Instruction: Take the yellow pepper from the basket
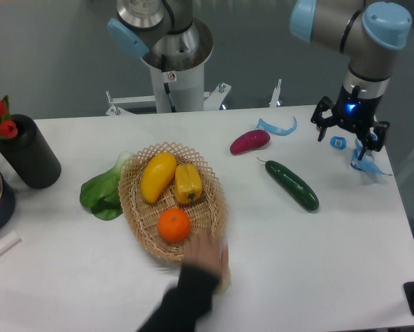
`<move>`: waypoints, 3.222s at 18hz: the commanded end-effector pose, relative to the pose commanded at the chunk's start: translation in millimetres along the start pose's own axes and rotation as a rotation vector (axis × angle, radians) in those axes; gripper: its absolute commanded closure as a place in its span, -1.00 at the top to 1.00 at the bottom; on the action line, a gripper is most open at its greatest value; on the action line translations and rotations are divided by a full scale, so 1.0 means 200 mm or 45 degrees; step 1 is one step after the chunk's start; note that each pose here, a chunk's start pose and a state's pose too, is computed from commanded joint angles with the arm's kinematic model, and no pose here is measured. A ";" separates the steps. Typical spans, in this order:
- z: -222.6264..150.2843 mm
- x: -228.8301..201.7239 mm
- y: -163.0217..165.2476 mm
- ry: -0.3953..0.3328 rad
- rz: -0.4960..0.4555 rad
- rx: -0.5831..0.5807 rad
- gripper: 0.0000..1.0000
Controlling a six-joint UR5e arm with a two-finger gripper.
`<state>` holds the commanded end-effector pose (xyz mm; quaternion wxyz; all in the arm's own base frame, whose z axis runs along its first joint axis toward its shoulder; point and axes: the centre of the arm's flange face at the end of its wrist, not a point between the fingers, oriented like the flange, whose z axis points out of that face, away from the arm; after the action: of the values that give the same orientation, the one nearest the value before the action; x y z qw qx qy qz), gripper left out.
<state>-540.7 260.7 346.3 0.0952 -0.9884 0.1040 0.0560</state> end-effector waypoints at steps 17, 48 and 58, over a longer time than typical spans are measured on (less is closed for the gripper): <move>-0.04 0.13 -0.17 0.017 -0.197 0.015 1.00; 0.28 0.49 -0.76 0.181 -0.274 -0.001 1.00; 0.36 0.35 -0.66 0.123 -0.303 -0.096 1.00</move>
<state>-451.4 388.1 290.5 0.0590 -0.9982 -0.0116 0.0004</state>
